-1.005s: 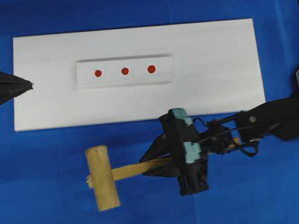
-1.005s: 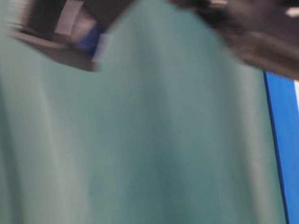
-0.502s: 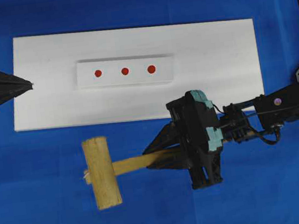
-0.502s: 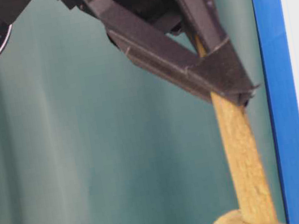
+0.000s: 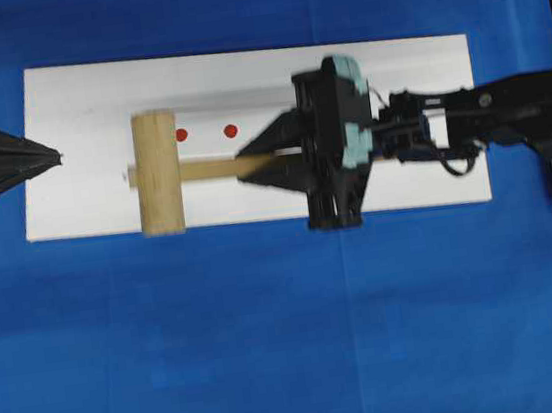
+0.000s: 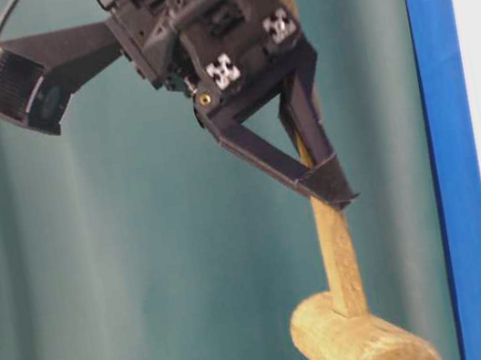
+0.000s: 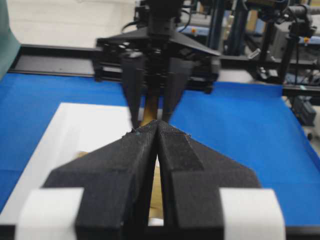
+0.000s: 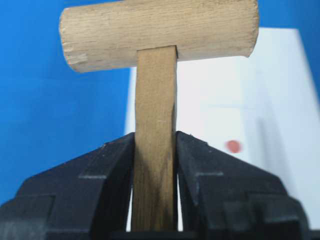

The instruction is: Hit the mark with a hammer.

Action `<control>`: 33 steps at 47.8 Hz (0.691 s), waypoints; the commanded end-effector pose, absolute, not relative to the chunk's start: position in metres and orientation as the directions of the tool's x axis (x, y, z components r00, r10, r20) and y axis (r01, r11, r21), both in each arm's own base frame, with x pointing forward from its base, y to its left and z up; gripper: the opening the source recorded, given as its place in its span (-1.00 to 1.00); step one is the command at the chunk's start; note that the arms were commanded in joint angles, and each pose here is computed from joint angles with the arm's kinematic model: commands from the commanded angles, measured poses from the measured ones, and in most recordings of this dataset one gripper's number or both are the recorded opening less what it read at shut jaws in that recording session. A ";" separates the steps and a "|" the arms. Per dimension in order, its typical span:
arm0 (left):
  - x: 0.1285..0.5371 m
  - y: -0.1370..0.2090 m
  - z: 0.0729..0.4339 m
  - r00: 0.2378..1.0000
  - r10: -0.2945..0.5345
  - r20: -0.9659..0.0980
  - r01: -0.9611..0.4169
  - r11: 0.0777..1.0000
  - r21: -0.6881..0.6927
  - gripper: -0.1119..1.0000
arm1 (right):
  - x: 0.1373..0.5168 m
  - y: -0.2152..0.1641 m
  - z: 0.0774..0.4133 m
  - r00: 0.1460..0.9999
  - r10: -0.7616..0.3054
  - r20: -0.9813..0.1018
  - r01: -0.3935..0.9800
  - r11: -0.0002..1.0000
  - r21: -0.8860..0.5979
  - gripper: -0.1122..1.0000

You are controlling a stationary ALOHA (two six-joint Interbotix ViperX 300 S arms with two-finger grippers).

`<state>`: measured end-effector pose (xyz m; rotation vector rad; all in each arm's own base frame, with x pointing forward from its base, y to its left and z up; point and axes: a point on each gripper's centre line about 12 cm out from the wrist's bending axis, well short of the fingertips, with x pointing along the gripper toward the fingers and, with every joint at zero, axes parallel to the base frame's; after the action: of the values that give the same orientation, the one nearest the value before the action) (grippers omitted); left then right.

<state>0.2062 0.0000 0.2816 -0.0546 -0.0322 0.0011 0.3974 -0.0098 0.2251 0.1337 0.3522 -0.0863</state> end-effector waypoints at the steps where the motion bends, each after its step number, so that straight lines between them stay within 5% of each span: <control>1: 0.208 0.000 0.284 0.999 0.001 0.038 0.001 0.998 -0.058 -0.80 | 0.398 -0.013 0.251 0.959 -0.073 -0.272 0.105 0.989 0.105 -0.62; 20: 0.208 0.000 0.284 0.999 0.001 0.037 0.001 0.998 -0.059 -0.80 | 0.400 -0.015 0.261 0.979 -0.081 -0.187 0.049 0.984 -0.169 -0.62; 33: 0.208 0.000 0.284 0.999 0.001 0.038 0.003 0.994 -0.105 -0.80 | 0.401 -0.017 0.272 0.992 -0.099 -0.082 0.046 0.869 -0.493 -0.62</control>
<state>0.2063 0.0003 0.2808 -0.0929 -0.0308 0.0021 0.4025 -0.0157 0.2459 -0.4577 0.1963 -0.0500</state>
